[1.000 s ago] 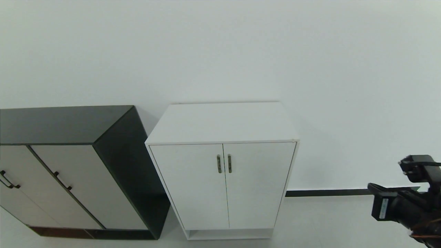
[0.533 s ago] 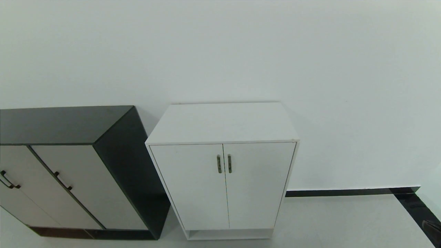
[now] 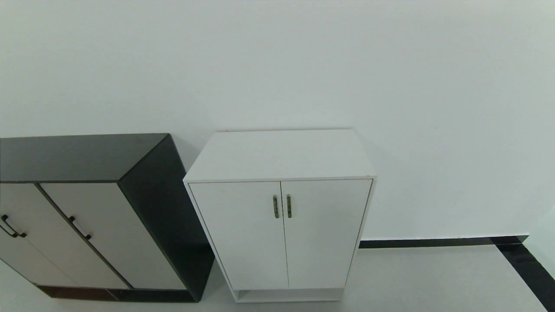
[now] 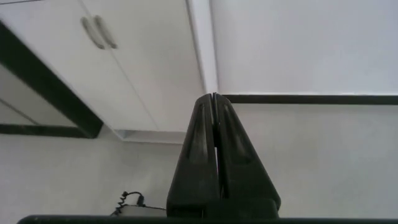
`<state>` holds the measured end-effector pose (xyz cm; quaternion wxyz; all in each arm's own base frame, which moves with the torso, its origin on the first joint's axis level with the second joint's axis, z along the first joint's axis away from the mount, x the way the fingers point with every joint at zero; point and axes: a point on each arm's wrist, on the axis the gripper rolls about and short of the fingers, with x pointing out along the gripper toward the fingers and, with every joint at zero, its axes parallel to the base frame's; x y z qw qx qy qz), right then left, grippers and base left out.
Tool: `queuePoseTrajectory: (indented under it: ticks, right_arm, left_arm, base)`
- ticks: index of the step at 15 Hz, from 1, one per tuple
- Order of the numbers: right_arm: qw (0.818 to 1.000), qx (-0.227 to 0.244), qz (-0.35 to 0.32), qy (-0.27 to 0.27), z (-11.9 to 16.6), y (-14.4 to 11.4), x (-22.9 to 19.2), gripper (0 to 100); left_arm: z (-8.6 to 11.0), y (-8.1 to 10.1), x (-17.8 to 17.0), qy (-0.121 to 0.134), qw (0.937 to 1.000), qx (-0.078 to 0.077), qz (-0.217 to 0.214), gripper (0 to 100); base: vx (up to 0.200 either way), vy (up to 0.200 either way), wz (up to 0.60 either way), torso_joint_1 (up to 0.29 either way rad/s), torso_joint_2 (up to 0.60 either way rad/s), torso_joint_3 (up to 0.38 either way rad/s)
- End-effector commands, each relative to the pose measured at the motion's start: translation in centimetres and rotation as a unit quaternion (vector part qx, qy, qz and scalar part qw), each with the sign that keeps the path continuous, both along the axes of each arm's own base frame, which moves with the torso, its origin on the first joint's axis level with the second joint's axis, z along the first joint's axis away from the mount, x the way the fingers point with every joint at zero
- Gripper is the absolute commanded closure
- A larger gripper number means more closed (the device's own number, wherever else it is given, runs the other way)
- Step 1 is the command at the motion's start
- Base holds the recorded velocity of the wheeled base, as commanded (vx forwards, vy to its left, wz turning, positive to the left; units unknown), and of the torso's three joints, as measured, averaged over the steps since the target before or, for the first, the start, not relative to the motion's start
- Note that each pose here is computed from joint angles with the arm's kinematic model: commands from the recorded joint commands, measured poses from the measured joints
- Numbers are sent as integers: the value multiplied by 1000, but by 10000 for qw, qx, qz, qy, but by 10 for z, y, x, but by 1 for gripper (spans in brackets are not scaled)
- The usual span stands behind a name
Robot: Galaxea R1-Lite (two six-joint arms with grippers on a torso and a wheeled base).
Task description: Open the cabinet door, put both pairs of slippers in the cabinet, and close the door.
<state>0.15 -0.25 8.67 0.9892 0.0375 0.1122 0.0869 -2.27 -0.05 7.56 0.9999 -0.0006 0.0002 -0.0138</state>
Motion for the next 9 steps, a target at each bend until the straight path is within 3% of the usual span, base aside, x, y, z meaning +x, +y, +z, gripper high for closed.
queuePoseTrajectory:
  ticks: [1, 8, 9]
  right_arm:
    - [9993, 140, 148, -299, -1, -1, -7, 100]
    - [9984, -318, 82, -464, -3, -2, -10, 100]
    - [9972, -616, 235, -354, -8, -1, -11, 100]
  left_arm:
    - [0, 0, 0, 6, 10000, -1, -7, 100]
    - [0, 0, 0, 6, 10000, -1, -7, 100]
    - [0, 0, 0, 6, 10000, -1, 0, 100]
  base:
    - [0, 0, 0, 0, 0, 0]
    - [0, 0, 0, 0, 0, 0]
    - [0, 0, 0, 0, 0, 0]
